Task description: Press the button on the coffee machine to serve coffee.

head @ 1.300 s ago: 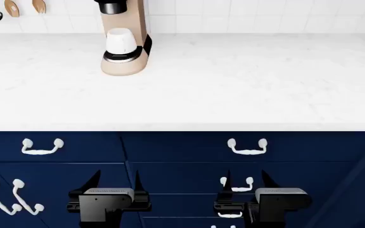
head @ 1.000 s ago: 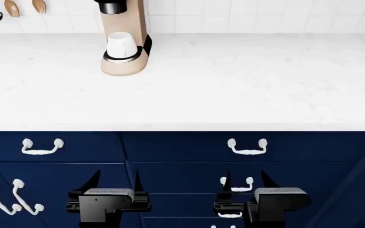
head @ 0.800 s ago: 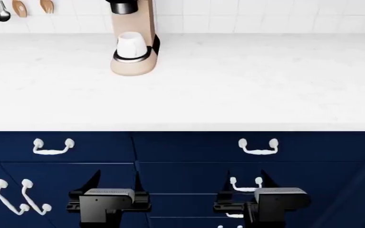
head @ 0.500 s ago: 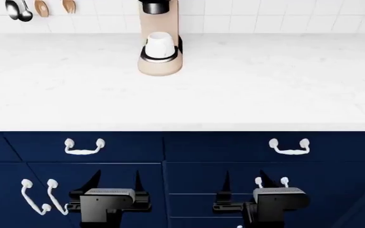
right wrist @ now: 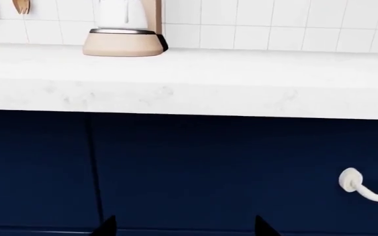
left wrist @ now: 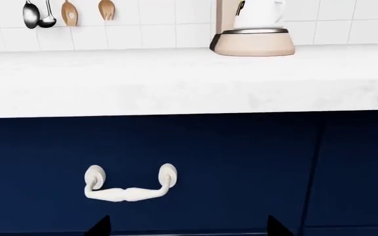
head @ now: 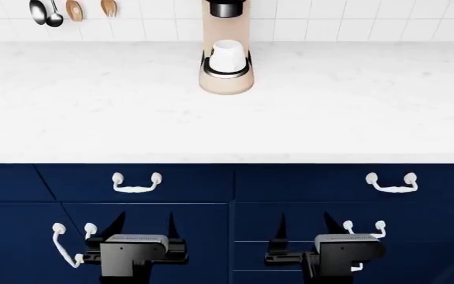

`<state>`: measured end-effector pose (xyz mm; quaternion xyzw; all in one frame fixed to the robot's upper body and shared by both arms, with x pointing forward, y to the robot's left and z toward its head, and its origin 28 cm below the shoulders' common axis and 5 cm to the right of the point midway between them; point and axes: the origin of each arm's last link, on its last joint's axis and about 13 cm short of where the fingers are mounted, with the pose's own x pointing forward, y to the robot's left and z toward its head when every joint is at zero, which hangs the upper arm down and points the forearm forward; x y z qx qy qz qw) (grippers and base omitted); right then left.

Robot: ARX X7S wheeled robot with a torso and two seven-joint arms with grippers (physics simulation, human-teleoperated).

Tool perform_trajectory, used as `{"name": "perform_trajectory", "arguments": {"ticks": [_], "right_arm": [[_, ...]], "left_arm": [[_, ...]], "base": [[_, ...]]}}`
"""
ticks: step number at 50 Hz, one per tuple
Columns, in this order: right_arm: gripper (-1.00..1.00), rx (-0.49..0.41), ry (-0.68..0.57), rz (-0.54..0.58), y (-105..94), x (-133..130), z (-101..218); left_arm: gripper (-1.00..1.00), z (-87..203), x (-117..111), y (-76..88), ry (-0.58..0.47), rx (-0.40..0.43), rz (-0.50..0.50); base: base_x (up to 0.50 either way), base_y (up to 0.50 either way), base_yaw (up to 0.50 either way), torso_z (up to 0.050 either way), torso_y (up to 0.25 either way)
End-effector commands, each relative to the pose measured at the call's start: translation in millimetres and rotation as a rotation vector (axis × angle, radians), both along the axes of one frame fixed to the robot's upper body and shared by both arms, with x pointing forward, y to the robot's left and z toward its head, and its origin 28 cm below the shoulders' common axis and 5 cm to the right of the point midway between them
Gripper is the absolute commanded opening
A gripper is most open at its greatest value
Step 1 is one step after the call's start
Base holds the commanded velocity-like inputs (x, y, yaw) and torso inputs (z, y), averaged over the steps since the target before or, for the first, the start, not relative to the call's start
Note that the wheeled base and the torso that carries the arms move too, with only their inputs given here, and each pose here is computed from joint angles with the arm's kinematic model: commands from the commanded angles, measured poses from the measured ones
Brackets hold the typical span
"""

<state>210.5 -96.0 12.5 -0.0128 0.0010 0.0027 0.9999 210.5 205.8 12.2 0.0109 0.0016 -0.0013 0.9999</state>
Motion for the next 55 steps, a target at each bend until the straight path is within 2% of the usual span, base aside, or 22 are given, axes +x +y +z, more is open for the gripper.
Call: {"name": "perform_trajectory", "arguments": {"ticks": [1,14,50,55], "right_arm": [[1.00,-0.004,-0.004,-0.003,-0.4,-0.1,0.1],[1.00,-0.004,-0.003,-0.005,-0.1,0.0,0.5],[1.00,-0.005,0.005,-0.017,-0.3,0.2,0.3],[1.00,0.000,0.007,-0.020,-0.7,0.4,-0.1]], "left_arm": [[1.00,-0.3,-0.3,0.7,0.001,0.007,0.001],[1.00,1.7,-1.9,2.3,-0.027,-0.001,0.005],[1.00,1.5,-2.3,1.4,-0.032,0.021,-0.006],[1.00,1.3,-0.1,1.9,-0.006,-0.005,0.018]], "base": [[0.00,0.00,0.00,0.000,0.000],[0.00,0.00,0.00,0.002,0.000],[0.00,0.00,0.00,0.050,0.000],[0.00,0.00,0.00,0.030,0.000]]}}
